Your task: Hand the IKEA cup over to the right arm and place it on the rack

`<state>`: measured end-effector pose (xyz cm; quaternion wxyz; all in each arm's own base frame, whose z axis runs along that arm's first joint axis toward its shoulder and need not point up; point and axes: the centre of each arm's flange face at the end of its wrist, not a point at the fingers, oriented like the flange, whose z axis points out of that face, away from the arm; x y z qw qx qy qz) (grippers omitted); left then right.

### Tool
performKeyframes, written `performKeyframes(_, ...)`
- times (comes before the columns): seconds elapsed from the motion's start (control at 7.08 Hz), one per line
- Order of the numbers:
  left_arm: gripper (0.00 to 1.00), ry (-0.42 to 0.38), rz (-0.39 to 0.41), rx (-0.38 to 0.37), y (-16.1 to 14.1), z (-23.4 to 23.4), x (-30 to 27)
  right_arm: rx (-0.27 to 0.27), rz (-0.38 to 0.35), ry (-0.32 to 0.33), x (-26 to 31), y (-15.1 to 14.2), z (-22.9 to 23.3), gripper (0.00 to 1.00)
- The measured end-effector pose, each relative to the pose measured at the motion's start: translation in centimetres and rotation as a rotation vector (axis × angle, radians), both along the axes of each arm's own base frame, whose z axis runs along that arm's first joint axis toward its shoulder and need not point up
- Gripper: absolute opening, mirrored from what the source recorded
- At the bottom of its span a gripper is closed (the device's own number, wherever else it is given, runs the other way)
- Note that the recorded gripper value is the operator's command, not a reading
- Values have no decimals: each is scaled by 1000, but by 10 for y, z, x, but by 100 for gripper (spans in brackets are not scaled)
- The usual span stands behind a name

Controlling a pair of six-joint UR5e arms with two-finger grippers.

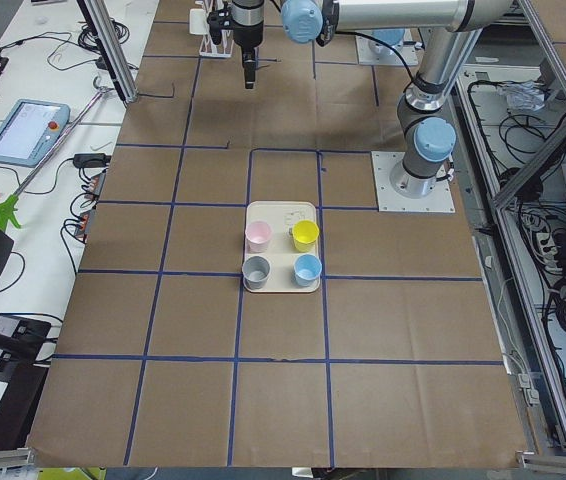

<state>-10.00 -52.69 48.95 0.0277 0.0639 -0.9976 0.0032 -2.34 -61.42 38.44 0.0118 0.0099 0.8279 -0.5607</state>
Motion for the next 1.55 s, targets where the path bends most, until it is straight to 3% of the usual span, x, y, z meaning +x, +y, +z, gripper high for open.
performKeyframes(0.28, 99, -38, -3, 49, 8, -7, -1, 18, 7, 65, -24, -27, -24, 7)
performKeyframes(0.71, 99, -77, 0, 32, 15, -12, 0, 51, -5, 68, -50, -61, -69, 7)
performKeyframes(1.55, 99, -75, -20, -20, 12, -11, -12, 78, 8, 87, -40, -39, -99, 7)
